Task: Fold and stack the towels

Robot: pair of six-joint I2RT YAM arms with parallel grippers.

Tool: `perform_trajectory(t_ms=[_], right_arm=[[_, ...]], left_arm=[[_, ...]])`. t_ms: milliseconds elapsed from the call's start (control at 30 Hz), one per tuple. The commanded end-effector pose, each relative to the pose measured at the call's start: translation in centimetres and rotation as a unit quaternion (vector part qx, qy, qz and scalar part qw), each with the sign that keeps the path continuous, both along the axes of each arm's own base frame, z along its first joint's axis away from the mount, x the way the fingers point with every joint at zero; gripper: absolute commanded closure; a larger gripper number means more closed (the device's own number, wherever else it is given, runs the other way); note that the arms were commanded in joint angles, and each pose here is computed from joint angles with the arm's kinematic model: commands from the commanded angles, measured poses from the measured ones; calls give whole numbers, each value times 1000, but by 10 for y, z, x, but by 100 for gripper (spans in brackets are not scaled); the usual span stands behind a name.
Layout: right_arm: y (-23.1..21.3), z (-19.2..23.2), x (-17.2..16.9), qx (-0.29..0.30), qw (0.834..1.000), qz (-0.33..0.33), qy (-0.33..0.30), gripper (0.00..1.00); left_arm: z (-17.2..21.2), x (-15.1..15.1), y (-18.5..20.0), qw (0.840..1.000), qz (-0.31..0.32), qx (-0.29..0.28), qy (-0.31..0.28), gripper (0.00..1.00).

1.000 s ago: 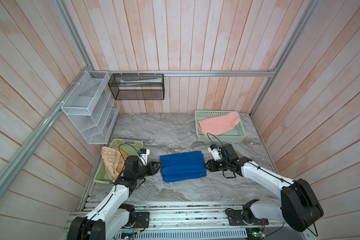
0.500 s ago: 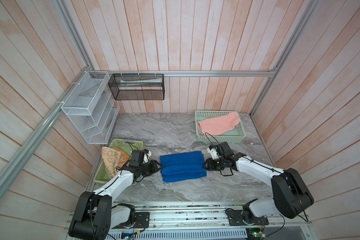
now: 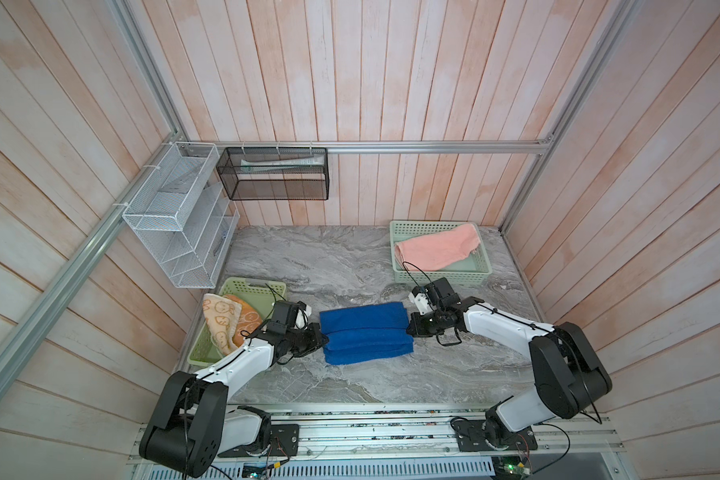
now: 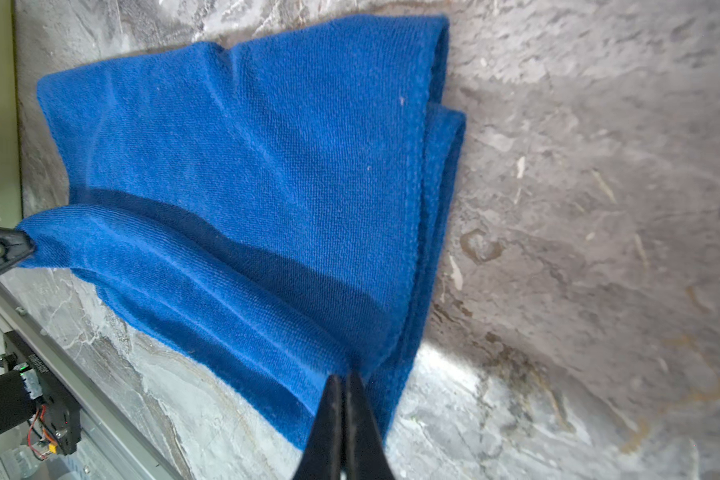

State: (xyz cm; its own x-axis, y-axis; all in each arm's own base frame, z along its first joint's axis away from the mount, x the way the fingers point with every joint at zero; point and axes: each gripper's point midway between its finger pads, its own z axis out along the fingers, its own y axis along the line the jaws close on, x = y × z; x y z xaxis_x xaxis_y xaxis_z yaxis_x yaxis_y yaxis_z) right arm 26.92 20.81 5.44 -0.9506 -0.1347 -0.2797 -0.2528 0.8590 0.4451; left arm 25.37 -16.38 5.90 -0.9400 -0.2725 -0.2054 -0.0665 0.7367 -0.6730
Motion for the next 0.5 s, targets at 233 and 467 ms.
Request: perform_trajectory(t_ms=[233, 467], right_arm=[[-17, 45, -15, -16, 999, 7, -45, 100], [-22, 9, -62, 4, 999, 9, 41, 68]], left_arm=[[27, -14, 10, 999, 1, 16, -36, 100], [-2, -41, 23, 999, 35, 28, 19, 55]])
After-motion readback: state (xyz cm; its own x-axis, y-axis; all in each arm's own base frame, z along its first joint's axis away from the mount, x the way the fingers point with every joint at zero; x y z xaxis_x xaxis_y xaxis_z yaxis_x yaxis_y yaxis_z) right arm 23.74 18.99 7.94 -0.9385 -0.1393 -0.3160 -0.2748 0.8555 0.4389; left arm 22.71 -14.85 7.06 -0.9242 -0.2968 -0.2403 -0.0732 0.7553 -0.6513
